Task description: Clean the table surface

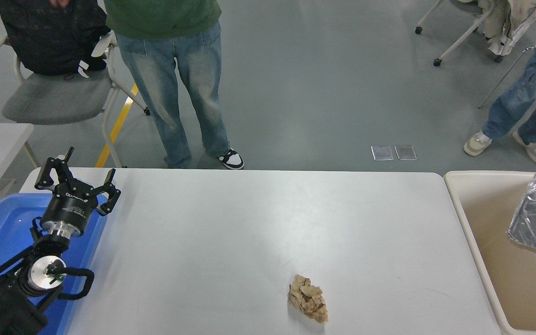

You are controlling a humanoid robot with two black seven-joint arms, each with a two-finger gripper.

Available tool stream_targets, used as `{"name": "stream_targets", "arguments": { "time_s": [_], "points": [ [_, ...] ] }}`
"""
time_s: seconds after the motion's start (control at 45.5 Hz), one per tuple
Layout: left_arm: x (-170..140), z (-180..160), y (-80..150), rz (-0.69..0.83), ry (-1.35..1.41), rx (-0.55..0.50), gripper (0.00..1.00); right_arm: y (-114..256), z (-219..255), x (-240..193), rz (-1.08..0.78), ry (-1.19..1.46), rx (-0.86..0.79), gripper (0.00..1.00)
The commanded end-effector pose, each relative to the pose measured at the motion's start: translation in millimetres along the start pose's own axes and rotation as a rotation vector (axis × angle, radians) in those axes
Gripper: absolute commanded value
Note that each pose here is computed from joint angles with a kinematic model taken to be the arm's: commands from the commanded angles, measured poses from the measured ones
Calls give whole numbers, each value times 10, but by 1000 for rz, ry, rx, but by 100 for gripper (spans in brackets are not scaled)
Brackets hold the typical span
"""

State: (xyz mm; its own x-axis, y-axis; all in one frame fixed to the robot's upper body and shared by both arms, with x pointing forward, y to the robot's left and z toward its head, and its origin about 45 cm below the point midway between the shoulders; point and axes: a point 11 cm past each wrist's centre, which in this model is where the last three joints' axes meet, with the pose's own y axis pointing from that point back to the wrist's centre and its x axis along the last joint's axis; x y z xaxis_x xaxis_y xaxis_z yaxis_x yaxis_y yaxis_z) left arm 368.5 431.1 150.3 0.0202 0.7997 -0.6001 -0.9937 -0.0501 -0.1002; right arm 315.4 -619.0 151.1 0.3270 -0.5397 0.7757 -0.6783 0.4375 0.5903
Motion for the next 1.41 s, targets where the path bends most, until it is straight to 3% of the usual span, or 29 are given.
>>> {"name": "stream_targets", "arguments": {
  "time_s": [0.0, 0.374, 1.055, 1.077, 1.121, 1.143, 1.275, 1.385],
  "points": [
    [-4, 3, -4, -1, 0, -1, 99, -55, 14, -255, 126, 35, -57, 0],
    [-4, 3, -4, -1, 0, -1, 99, -8, 49, -367, 351, 142, -90, 0],
    [-4, 3, -4, -1, 0, -1, 99, -14, 30, -405, 358, 125, -107, 1],
    [-4, 3, -4, -1, 0, -1, 99, -14, 26, -396, 362, 124, -108, 16],
    [-4, 3, -4, -1, 0, -1, 99, -9, 33, -380, 368, 122, -109, 61],
    [-7, -4, -4, -1, 2, 0, 99, -9, 28, -371, 373, 117, -109, 78],
    [-7, -4, -4, -1, 2, 0, 99, -5, 31, -366, 378, 119, -106, 97],
    [-4, 3, -4, -1, 0, -1, 99, -8, 29, -375, 373, 118, -105, 98]
  ]
}}
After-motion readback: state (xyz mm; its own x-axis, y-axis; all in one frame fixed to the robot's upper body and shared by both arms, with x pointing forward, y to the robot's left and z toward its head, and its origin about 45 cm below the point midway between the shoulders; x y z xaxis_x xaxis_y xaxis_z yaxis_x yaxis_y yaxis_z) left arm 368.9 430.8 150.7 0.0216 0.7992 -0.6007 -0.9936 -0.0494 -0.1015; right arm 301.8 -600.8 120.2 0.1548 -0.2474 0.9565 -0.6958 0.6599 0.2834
